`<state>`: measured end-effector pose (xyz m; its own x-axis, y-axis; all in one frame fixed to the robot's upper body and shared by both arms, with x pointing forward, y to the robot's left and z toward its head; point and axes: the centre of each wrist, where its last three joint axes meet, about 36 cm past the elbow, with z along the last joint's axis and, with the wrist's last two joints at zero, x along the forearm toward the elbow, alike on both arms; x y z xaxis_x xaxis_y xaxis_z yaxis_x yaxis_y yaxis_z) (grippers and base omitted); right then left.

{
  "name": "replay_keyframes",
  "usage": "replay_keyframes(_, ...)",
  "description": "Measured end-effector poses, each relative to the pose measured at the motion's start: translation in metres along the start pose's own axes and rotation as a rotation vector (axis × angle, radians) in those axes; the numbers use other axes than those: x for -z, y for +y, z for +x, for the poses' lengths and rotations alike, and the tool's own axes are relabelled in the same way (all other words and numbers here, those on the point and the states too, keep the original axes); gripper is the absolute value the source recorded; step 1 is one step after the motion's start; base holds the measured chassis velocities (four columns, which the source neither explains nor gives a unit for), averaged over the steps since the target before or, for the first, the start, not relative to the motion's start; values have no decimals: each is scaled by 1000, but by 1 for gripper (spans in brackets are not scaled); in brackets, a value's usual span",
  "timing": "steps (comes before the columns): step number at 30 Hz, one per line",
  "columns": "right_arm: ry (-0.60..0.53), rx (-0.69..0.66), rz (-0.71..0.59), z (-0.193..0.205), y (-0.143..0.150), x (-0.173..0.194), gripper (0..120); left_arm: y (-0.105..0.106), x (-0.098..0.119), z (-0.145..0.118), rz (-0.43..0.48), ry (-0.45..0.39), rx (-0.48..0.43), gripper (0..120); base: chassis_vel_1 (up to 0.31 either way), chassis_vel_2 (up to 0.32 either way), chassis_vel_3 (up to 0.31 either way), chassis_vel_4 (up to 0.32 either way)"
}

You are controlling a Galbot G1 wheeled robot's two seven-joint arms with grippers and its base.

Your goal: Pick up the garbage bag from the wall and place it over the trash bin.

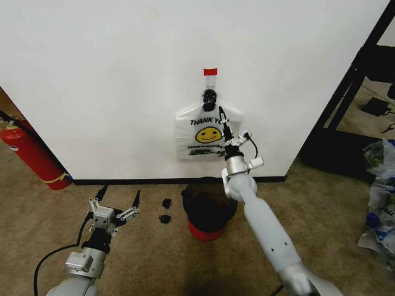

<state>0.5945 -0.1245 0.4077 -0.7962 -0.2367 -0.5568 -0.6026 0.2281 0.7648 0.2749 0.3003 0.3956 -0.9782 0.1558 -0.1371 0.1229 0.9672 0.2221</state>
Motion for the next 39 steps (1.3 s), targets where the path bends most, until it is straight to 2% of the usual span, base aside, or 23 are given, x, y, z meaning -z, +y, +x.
replay_keyframes(6,34,19,-1,-1,-8,-12,100,-2,-4,-3,4,0,3,100,0,0,0,0)
replay_keyframes(18,31,-6,8,-15,-29,-27,98,-6,-6,-5,9,-2,5,100,0,0,0,0)
replay_keyframes(22,41,-13,19,-15,-34,-32,84,-5,-6,-4,5,-6,5,100,0,0,0,0)
replay_keyframes(25,41,-15,23,-17,-36,-32,80,-4,-6,-4,2,-10,6,100,0,0,0,0)
replay_keyframes(31,47,-12,41,-19,-38,-32,56,-3,-7,-2,-1,-15,3,100,0,0,0,0)
replay_keyframes(36,50,-16,58,-20,-43,-29,45,0,-7,-2,-6,-18,-1,100,0,0,0,0)
replay_keyframes(39,50,-14,63,-21,-43,-29,45,2,-9,-2,-11,-16,-3,100,0,0,0,0)
